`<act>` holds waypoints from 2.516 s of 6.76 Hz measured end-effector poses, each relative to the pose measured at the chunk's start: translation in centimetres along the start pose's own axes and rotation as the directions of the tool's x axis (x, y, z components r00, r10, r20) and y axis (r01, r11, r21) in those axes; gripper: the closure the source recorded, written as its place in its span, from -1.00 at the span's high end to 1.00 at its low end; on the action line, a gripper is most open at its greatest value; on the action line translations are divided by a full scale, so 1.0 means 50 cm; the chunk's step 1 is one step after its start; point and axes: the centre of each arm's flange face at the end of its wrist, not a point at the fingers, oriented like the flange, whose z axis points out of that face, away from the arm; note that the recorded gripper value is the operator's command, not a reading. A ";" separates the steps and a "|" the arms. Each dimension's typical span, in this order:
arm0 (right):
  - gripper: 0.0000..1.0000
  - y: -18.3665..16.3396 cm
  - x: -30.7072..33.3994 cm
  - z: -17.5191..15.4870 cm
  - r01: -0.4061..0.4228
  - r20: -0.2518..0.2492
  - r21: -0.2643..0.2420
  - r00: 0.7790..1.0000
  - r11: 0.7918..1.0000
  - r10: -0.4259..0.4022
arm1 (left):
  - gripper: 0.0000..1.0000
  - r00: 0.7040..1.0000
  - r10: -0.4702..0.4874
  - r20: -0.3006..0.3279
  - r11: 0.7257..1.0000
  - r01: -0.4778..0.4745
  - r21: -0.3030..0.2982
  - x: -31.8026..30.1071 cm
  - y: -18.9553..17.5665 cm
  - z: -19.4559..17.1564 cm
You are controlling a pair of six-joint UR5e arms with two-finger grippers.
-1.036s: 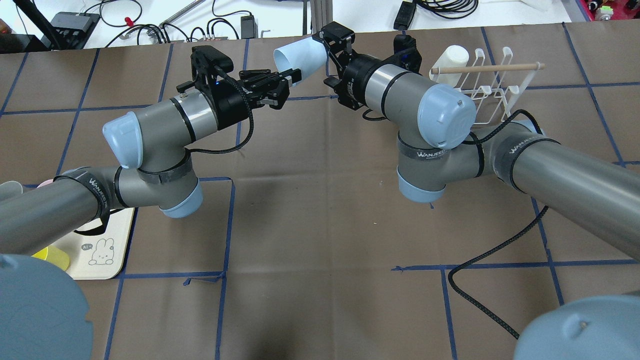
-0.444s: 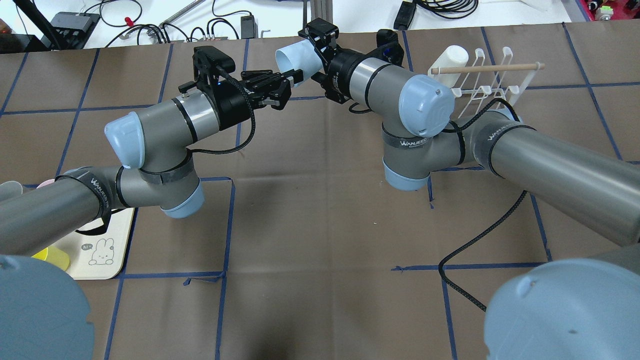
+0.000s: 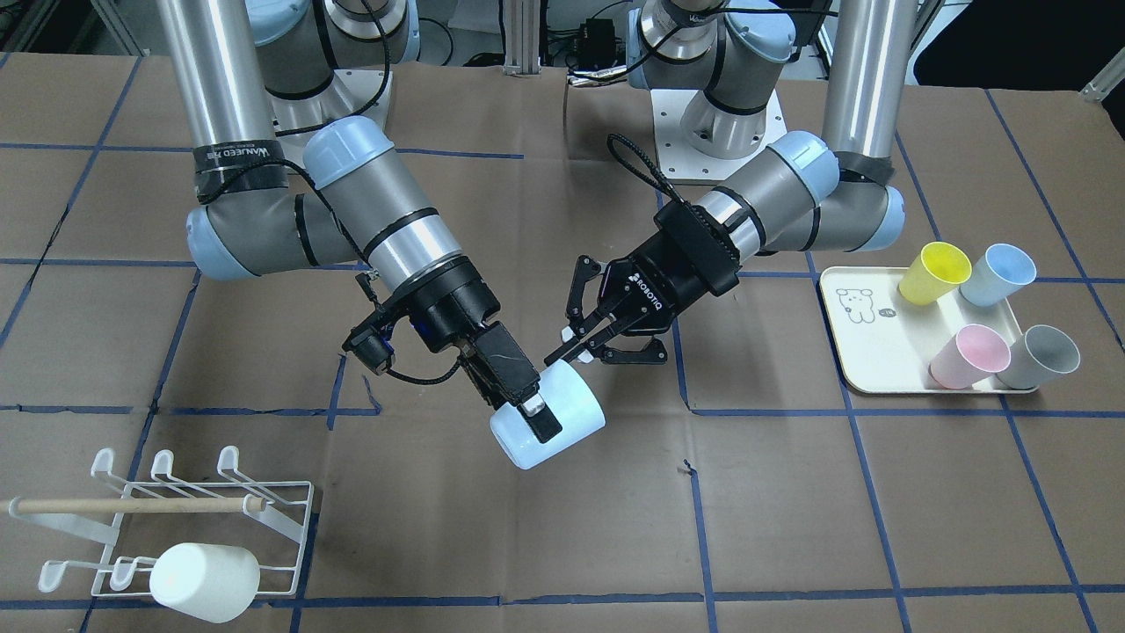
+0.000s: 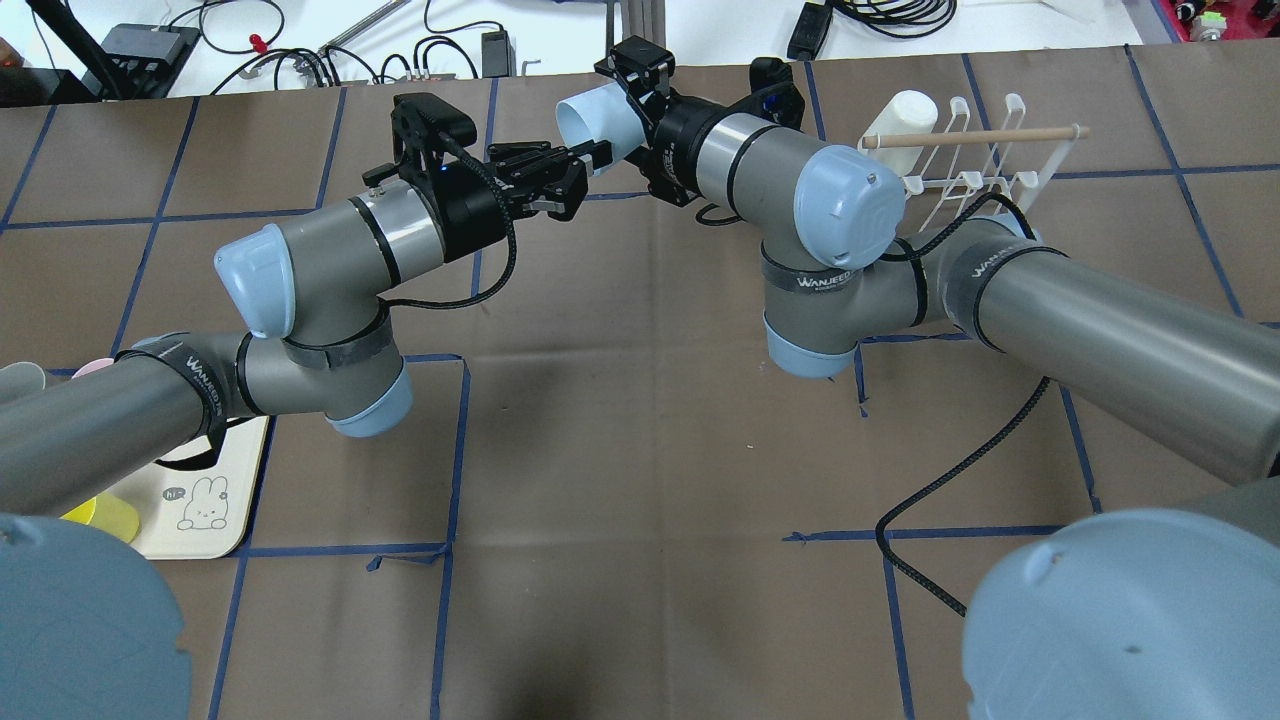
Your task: Transfer IKEA cup to right arm and place on rack
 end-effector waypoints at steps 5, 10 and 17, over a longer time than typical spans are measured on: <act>0.10 -0.007 0.002 0.004 -0.002 -0.005 0.001 1.000 1.000 0.002 | -0.47 1.000 -0.003 0.000 1.000 0.003 -0.001 0.002 0.001 0.001; 0.05 0.008 -0.002 0.002 -0.001 -0.003 -0.068 1.000 0.998 0.001 | 0.89 0.997 -0.072 -0.004 0.997 0.072 0.027 0.011 -0.004 -0.003; -0.31 -0.018 -0.004 -0.004 0.005 0.000 -0.049 1.000 0.999 -0.005 | 0.94 0.975 -0.196 0.109 0.980 0.191 0.048 -0.092 0.020 -0.096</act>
